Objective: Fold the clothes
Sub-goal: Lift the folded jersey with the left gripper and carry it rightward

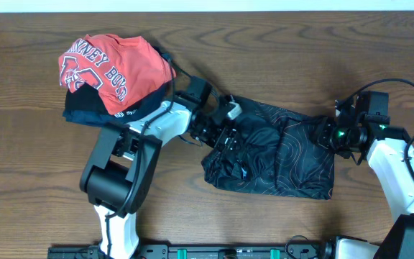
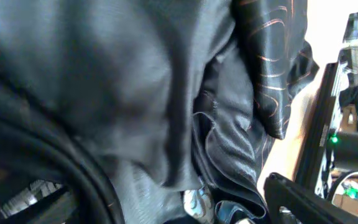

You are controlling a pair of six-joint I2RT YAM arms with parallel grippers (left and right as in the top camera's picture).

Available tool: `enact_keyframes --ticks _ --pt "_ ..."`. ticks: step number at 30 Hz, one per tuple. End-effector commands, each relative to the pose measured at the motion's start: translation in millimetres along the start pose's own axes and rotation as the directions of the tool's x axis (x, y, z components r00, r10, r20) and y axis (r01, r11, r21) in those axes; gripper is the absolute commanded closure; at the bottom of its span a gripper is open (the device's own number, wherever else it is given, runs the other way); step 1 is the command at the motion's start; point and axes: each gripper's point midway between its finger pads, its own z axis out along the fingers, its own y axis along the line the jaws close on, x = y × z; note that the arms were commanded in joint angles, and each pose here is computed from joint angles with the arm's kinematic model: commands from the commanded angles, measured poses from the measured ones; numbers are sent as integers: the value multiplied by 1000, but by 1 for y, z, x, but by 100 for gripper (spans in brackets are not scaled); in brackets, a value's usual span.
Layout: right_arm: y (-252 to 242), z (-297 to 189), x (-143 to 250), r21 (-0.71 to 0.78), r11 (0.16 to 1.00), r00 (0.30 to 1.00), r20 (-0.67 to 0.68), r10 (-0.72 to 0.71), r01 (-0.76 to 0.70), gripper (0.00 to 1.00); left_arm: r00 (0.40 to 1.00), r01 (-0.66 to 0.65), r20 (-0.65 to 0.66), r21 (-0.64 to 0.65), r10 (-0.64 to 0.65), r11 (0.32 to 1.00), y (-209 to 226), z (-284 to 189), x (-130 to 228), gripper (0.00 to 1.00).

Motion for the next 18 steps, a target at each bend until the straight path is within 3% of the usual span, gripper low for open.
enact_keyframes --ticks 1,2,8,13,15,17,18 --pt "0 -1 -3 2 1000 1000 9 -23 23 99 996 37 -82 -65 -42 997 18 20 26 20" --pt "0 -1 -3 2 1000 1000 9 -23 23 99 995 34 -88 -83 -41 996 20 21 27 25" --pt "0 -1 -3 2 1000 1000 9 -23 23 99 991 110 -57 -126 -118 986 20 28 19 30" --pt "-1 -1 -1 5 1000 1000 0 -18 18 99 975 212 -25 -203 -222 956 32 28 17 58" --pt "-2 -2 -2 5 1000 1000 8 -25 25 99 974 217 -23 -203 -226 955 32 28 17 71" --pt "-5 -6 -8 16 1000 999 31 -19 19 99 974 218 -22 -204 -227 954 32 27 17 91" --pt "-6 -9 -11 15 1000 999 46 -16 15 99 974 219 -19 -204 -228 954 33 26 17 94"
